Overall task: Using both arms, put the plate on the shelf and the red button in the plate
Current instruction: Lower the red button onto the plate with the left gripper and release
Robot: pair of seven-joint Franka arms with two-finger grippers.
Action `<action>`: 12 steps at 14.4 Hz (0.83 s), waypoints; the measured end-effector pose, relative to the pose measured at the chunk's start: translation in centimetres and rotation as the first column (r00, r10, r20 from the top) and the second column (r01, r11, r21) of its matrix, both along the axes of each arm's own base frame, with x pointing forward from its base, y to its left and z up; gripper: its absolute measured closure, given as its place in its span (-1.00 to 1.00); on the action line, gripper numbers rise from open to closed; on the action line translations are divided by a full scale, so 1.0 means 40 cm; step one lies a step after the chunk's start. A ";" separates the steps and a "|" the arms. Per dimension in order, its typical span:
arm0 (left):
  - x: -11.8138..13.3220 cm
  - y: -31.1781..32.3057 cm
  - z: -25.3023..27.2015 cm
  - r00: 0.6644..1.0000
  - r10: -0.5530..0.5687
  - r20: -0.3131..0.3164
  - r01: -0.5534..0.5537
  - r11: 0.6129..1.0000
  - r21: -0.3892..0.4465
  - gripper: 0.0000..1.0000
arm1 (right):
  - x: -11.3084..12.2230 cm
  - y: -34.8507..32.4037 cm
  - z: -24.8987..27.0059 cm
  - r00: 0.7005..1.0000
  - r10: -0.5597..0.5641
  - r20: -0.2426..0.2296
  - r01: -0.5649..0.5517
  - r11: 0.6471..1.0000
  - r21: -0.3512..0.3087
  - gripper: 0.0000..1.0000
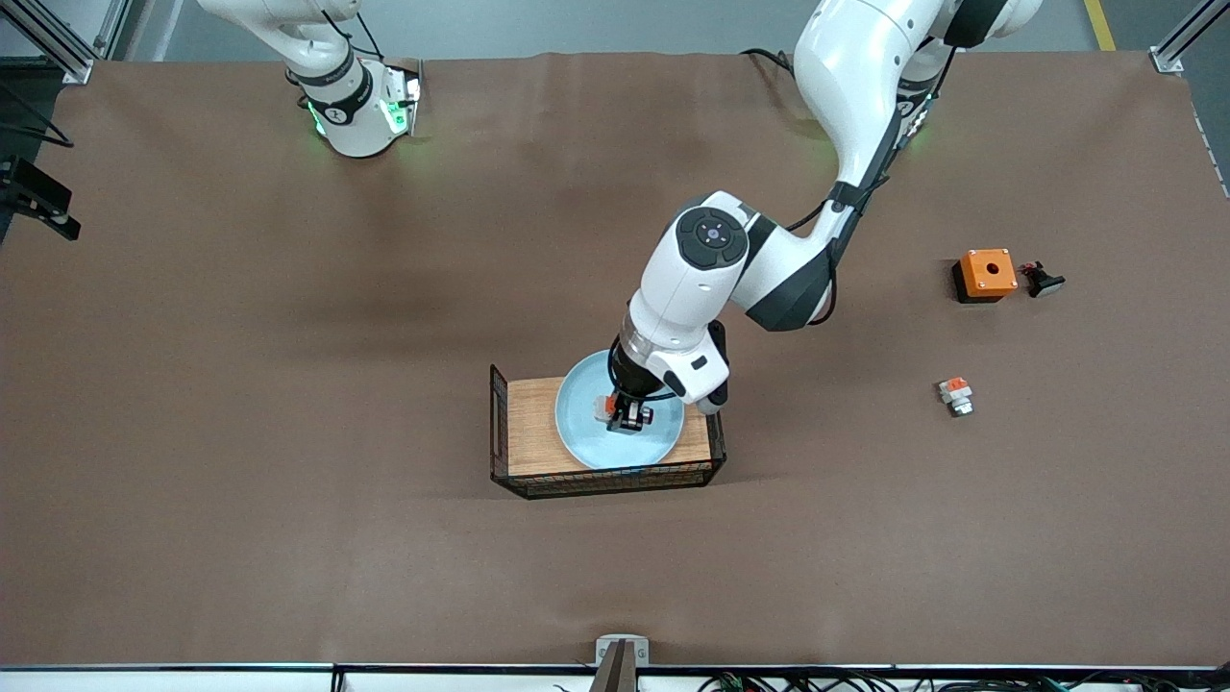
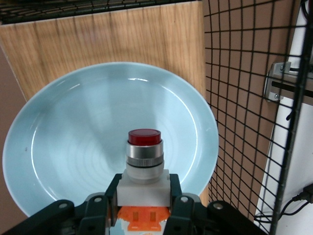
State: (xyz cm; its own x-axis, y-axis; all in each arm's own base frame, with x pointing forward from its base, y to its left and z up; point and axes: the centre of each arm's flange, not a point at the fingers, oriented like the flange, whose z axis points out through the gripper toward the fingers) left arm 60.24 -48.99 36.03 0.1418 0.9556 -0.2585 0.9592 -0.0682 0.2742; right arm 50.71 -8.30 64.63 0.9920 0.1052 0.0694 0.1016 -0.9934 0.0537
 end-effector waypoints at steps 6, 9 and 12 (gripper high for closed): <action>-0.002 -0.004 -0.033 1.000 -0.002 -0.013 0.002 1.000 0.010 0.17 | -0.008 0.042 0.001 1.000 -0.010 -0.008 0.010 1.000 0.001 -1.00; -0.012 -0.016 -0.048 1.000 -0.010 -0.019 0.011 1.000 0.015 0.17 | -0.018 0.042 0.010 1.000 -0.013 -0.010 0.013 1.000 0.002 -1.00; -0.010 -0.019 -0.042 0.999 -0.035 -0.002 0.035 0.999 0.022 -0.10 | -0.017 0.041 0.018 0.996 -0.084 0.003 0.084 0.996 0.007 -1.00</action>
